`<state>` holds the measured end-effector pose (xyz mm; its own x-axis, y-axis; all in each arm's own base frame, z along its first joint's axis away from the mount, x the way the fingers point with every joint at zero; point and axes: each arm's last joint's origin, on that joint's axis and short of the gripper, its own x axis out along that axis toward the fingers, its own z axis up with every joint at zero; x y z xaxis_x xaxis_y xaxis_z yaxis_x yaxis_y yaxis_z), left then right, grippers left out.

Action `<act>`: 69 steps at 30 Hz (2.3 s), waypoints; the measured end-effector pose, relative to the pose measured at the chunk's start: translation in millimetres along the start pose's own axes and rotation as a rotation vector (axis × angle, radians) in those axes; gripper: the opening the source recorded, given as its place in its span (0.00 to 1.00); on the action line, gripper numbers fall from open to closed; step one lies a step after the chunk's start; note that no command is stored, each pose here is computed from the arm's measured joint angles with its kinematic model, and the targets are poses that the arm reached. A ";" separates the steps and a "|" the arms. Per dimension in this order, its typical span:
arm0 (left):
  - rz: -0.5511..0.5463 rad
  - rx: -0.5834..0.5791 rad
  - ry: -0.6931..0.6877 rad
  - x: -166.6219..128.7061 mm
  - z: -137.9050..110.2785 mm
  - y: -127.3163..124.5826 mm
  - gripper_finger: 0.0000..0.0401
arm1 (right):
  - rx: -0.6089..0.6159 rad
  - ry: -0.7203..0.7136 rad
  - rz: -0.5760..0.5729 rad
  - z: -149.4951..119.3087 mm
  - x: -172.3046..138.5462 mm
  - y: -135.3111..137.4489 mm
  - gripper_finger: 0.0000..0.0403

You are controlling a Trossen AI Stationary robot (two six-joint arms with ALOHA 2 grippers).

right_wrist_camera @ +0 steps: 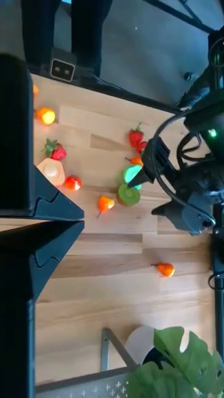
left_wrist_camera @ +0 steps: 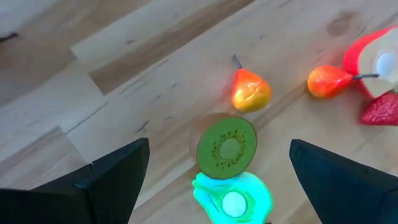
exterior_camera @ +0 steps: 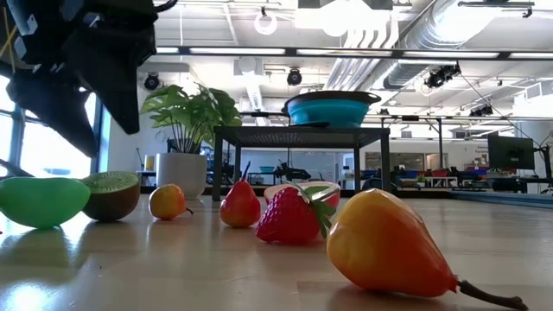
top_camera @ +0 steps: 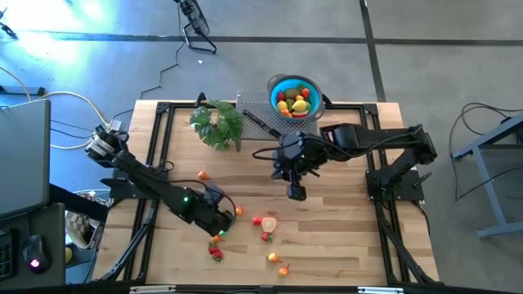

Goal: Pick & Place Fruit
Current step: Put the brown kiwi in the blue bowl on the shelf

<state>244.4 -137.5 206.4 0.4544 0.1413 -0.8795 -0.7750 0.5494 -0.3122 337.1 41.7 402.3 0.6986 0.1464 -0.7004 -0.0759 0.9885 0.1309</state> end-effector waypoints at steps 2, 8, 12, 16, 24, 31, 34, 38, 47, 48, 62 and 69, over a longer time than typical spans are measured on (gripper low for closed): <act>-0.012 -0.007 0.015 3.6 -1.6 -2.8 0.95 | -0.010 0.002 -0.003 -0.1 -0.1 -1.0 0.01; 0.030 0.016 0.022 15.1 -6.2 -2.7 0.95 | -0.042 0.004 -0.003 -0.3 -0.1 -1.1 0.01; 0.049 0.053 0.027 26.4 -10.5 -4.6 0.95 | -0.042 0.004 -0.003 -0.3 -0.1 -1.0 0.01; 0.054 0.081 0.029 36.3 -14.2 -6.7 0.95 | -0.042 0.004 -0.006 -0.3 -0.1 -1.2 0.01; 0.045 0.132 0.038 44.1 -17.2 -9.4 0.95 | -0.042 0.008 -0.006 -0.7 -0.1 -1.3 0.01; 0.026 0.227 0.033 44.0 -16.9 -11.2 0.95 | -0.045 0.008 -0.007 -0.7 -0.1 -1.2 0.01; 0.038 0.231 0.033 47.1 -18.1 -10.8 0.95 | -0.045 0.008 -0.007 -0.7 -0.1 -1.3 0.01; 0.072 0.238 0.038 57.2 -22.1 -9.3 0.95 | -0.045 0.008 -0.007 -0.7 -0.1 -1.3 0.01; 0.085 0.228 0.045 61.1 -24.1 -9.2 0.95 | -0.041 0.007 -0.016 -0.4 -0.2 -3.7 0.01; 0.085 0.228 0.045 61.2 -24.1 -9.2 0.94 | -0.039 0.007 -0.018 -0.3 -0.3 -4.5 0.01; 0.104 0.226 0.041 61.8 -24.1 -6.8 0.62 | -0.032 0.005 -0.025 0.1 -0.5 -7.9 0.01; 0.101 0.224 0.039 62.0 -24.1 -7.1 0.59 | -0.032 0.006 -0.025 0.0 -0.5 -7.9 0.01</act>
<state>267.5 -152.5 145.4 0.3588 0.1759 -0.9167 -0.6971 0.7036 -0.1378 337.4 33.8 401.6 0.6964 0.1218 -0.7073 -0.0812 0.9925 0.0910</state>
